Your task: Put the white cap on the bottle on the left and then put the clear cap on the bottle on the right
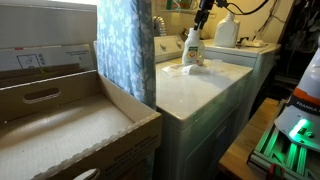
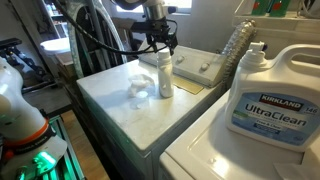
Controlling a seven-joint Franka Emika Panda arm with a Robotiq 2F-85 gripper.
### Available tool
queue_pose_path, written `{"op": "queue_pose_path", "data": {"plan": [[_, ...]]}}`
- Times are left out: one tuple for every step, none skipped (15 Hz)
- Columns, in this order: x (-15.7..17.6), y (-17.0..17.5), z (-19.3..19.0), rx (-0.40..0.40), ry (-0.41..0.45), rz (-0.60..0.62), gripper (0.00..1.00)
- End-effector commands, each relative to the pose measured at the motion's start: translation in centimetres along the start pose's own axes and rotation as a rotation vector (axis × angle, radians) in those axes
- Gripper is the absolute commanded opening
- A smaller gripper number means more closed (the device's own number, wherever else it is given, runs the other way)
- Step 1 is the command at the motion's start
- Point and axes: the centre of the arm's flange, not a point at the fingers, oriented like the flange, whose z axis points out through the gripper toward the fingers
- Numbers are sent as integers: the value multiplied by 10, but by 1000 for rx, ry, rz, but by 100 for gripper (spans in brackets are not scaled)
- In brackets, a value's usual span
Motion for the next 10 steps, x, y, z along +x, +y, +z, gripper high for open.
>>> {"op": "queue_pose_path", "data": {"plan": [[-18, 3, -35, -26, 34, 19, 100], [-20, 3, -44, -28, 45, 32, 100], [-25, 3, -54, -29, 53, 46, 100], [-28, 2, -63, -30, 56, 51, 100], [-35, 0, -70, -24, 42, 83, 100], [-41, -1, -75, -1, 30, 113, 100], [-50, -3, -79, 55, 12, 145, 100], [-61, -8, -79, 112, -45, 161, 100], [-70, -11, -77, 132, -103, 171, 100], [-44, -3, -74, 79, -49, 124, 100]]}}
